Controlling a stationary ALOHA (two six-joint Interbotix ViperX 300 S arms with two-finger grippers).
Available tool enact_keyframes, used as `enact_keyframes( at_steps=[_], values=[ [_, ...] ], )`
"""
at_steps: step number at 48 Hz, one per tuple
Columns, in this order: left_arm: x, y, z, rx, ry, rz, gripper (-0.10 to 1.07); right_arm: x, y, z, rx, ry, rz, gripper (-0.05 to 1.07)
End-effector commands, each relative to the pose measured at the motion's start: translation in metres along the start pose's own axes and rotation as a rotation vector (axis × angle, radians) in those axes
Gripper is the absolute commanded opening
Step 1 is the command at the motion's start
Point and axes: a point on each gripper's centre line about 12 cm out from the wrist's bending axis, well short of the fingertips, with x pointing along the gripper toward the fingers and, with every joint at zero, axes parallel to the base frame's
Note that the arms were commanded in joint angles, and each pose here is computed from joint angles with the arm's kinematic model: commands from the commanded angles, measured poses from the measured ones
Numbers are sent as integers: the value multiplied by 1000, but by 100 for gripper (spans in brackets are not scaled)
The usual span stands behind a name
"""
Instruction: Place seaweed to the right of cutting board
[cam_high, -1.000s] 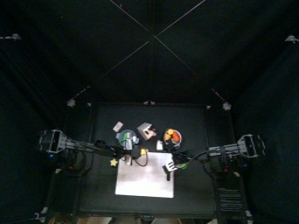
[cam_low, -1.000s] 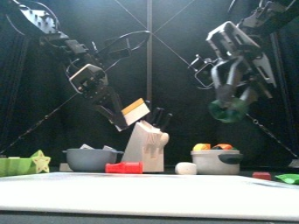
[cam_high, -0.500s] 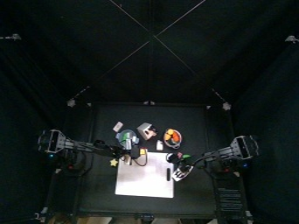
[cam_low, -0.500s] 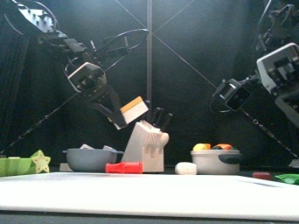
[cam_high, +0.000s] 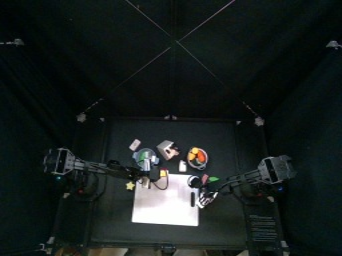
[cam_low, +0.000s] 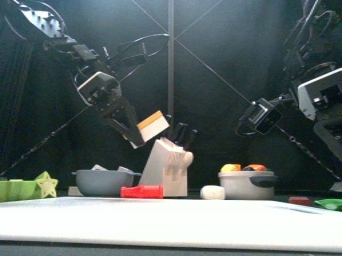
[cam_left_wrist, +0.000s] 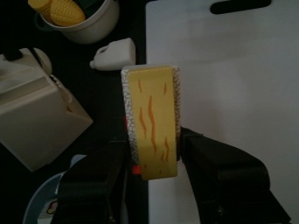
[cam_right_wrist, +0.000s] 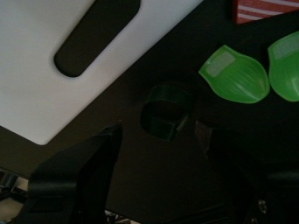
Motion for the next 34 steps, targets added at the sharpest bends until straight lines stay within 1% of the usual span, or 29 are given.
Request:
enact_keyframes(
  at_steps=[1, 9, 26, 30, 34],
  values=[
    [-5, 3, 8, -4, -30, 6, 59, -11, 7, 3, -8, -21, 31, 99],
    [-5, 3, 8, -4, -30, 6, 59, -14, 11, 1, -23, -17, 22, 99],
    [-5, 3, 8, -4, -30, 5, 59, -13, 9, 1, -35, -17, 4, 99],
    [-5, 2, 8, -3, -29, 4, 59, -15, 10, 1, -35, -12, 2, 99],
    [-4, 2, 7, -4, -25, 3, 59, -22, 14, 0, -48, -15, 8, 99]
  ],
)
